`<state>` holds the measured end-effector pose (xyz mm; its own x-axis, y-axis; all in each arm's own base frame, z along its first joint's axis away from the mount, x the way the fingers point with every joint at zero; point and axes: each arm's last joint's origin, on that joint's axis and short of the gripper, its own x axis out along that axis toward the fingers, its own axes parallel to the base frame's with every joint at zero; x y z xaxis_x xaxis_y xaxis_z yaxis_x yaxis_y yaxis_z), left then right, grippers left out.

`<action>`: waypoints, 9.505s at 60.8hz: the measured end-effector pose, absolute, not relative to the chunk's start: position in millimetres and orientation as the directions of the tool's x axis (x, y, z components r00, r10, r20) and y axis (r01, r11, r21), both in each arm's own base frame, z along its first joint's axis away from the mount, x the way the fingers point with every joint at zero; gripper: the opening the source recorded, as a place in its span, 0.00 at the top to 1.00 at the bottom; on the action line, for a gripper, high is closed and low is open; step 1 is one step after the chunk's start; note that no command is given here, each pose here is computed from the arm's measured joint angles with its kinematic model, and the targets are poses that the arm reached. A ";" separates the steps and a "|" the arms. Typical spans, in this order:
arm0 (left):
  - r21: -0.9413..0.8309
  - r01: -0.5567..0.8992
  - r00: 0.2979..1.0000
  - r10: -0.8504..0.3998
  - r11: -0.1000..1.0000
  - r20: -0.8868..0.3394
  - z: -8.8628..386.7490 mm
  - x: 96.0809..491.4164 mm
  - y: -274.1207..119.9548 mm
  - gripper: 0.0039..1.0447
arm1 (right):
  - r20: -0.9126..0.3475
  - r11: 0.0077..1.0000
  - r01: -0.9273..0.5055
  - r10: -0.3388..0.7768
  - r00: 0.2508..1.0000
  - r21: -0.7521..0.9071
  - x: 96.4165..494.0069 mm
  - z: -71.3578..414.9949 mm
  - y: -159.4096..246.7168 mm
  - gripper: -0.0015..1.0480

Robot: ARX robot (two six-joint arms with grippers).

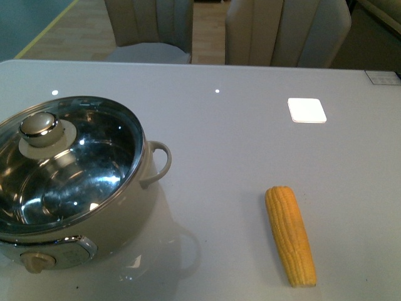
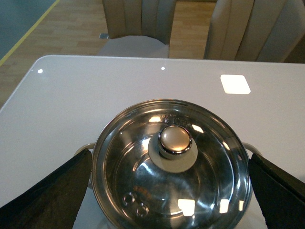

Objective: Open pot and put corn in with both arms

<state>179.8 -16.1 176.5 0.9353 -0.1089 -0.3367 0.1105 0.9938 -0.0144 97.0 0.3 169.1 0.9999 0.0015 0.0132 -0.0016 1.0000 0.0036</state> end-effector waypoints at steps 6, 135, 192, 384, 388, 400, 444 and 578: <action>-0.017 0.122 0.917 -0.120 0.992 -0.380 172.9 203.3 -21.8 0.06 | 0.013 1.000 -0.002 0.002 1.000 0.004 97.0 169.1 0.3 0.08; 0.000 0.083 0.757 -0.064 0.997 -0.650 100.2 315.0 -47.0 0.58 | 0.013 1.000 -0.002 0.002 1.000 0.004 97.0 169.1 0.3 0.08; -0.003 0.057 0.792 -0.047 0.998 -0.608 135.2 310.3 -45.9 0.59 | 0.013 1.000 -0.002 0.002 1.000 0.004 97.0 169.1 0.3 0.08; 0.005 -0.346 0.757 0.282 0.938 -0.589 -32.9 291.6 201.4 0.43 | 0.014 1.000 -0.002 0.002 1.000 0.004 96.9 169.2 0.3 0.08; 0.002 -0.346 0.754 0.279 0.938 -0.594 -33.1 291.6 201.3 0.33 | 0.014 1.000 -0.002 0.002 1.000 0.004 96.9 169.2 0.3 0.08; -0.016 -0.350 0.754 0.272 0.937 -0.598 -23.2 291.1 201.4 0.05 | 0.014 1.000 -0.002 0.002 1.000 0.004 96.9 169.2 0.3 0.08; -0.219 -0.213 0.948 0.148 0.952 -0.281 194.1 221.9 166.2 0.06 | 0.014 1.000 -0.002 0.002 1.000 0.004 96.9 169.2 0.3 0.08; -0.008 -0.003 1.000 0.003 1.000 0.009 167.8 97.3 0.2 0.78 | 0.014 1.000 -0.001 0.001 1.000 0.004 96.9 169.2 0.3 0.08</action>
<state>97.3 0.2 167.8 1.0000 0.0027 0.0086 -0.0026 1.0000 -0.0078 96.9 0.3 169.2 0.9999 0.0011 0.0135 -0.0012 1.0000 0.0037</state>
